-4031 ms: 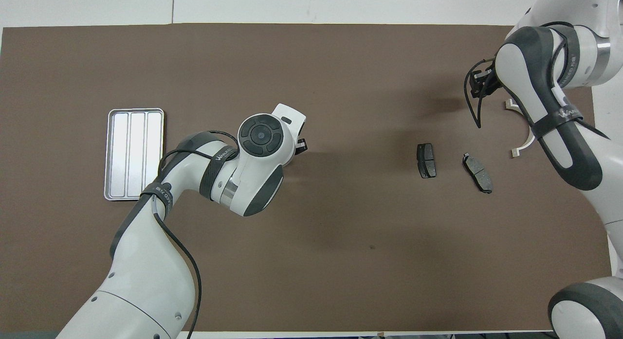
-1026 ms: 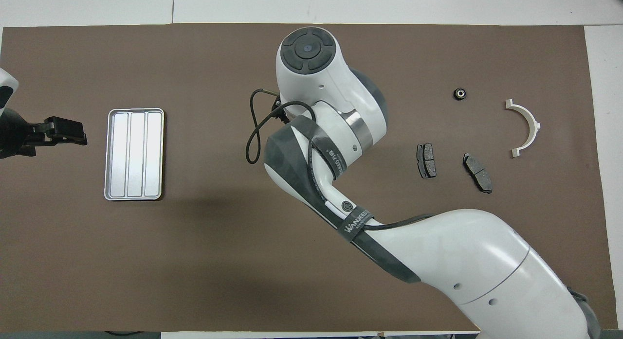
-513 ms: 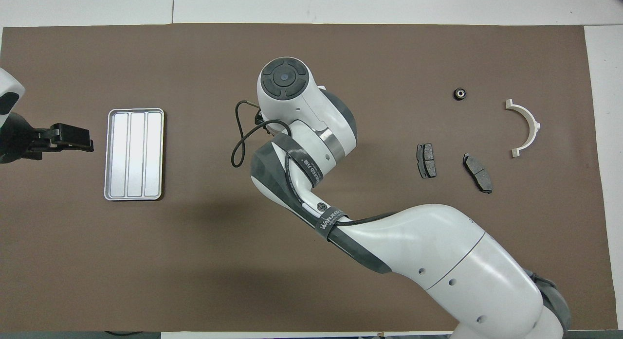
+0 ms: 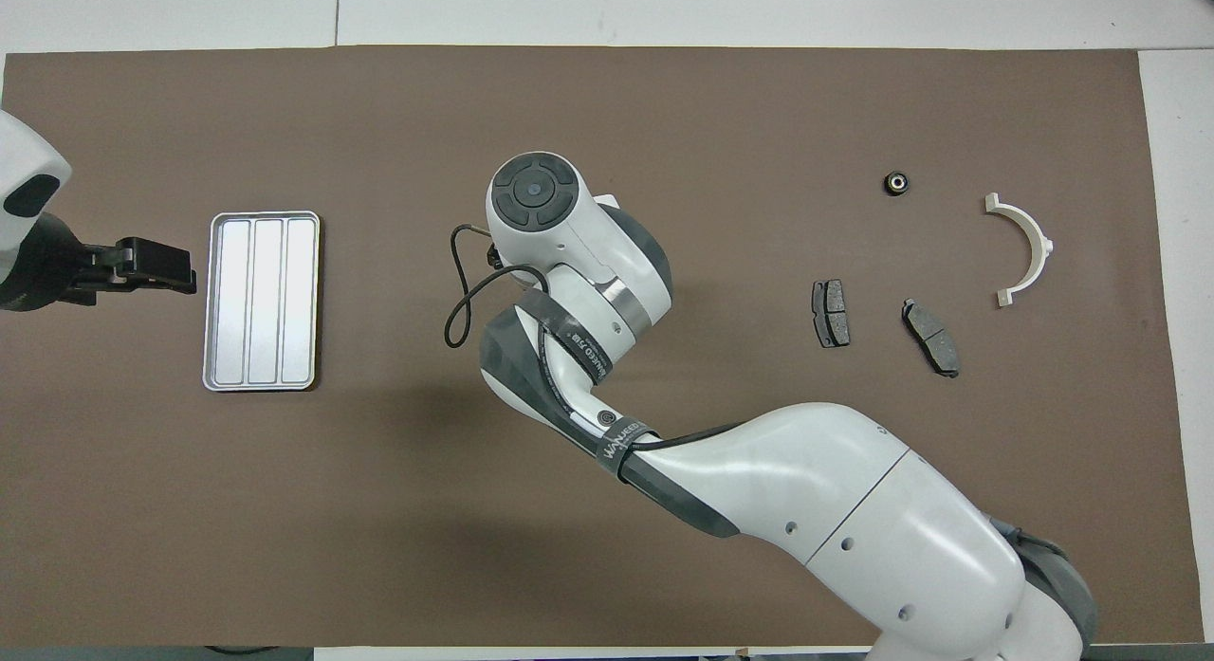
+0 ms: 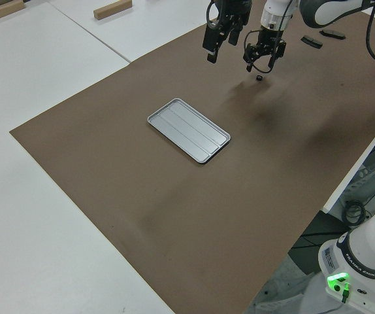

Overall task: Place bearing gear from tray to pile
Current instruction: 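Grasp the second black gear at center with the right gripper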

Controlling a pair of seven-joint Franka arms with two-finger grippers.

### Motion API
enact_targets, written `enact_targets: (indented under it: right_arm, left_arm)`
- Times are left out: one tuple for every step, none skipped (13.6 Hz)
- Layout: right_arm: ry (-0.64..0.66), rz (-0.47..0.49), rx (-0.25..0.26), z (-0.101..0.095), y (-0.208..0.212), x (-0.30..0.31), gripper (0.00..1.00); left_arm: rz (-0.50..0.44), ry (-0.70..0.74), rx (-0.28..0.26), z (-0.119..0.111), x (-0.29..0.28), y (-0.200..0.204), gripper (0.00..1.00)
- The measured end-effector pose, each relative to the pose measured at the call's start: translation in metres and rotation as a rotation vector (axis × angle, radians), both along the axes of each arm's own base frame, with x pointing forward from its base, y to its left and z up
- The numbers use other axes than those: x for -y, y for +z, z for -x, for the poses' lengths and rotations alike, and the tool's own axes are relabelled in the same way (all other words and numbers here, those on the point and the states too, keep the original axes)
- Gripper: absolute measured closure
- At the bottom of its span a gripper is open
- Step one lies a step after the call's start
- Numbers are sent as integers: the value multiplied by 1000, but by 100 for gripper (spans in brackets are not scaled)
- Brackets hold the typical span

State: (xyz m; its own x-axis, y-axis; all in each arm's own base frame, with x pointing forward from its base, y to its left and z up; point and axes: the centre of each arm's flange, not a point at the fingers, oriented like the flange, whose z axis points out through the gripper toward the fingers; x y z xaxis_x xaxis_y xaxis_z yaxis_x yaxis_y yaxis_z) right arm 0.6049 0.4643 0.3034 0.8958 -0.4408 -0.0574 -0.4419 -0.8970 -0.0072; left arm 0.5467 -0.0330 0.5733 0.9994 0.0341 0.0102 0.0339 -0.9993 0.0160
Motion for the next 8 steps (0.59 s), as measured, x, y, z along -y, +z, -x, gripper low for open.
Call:
enact_targets:
  right_arm:
    - [6,10,0,2,-5,-2,0]
    - [10,16,-2,4,-9,-3,0]
    - [12,18,-5,6,-13,-4,0]
    - [14,16,-4,6,-16,-5,0]
    - [15,15,-4,7,-20,-5,9]
    - [17,14,-3,8,-24,-5,10]
    - [18,12,-2,9,-25,-6,12]
    - [17,10,1,8,-23,-6,20]
  left_arm:
    - [0,0,0,0,0,0,0]
    - [0,-1,-1,0,0,0,0]
    - [0,-1,-1,0,0,0,0]
    - [0,-1,-2,0,0,0,0]
    - [0,-1,-2,0,0,0,0]
    - [0,-1,-2,0,0,0,0]
    - [0,-1,-2,0,0,0,0]
    - [0,0,-2,0,-1,0,0]
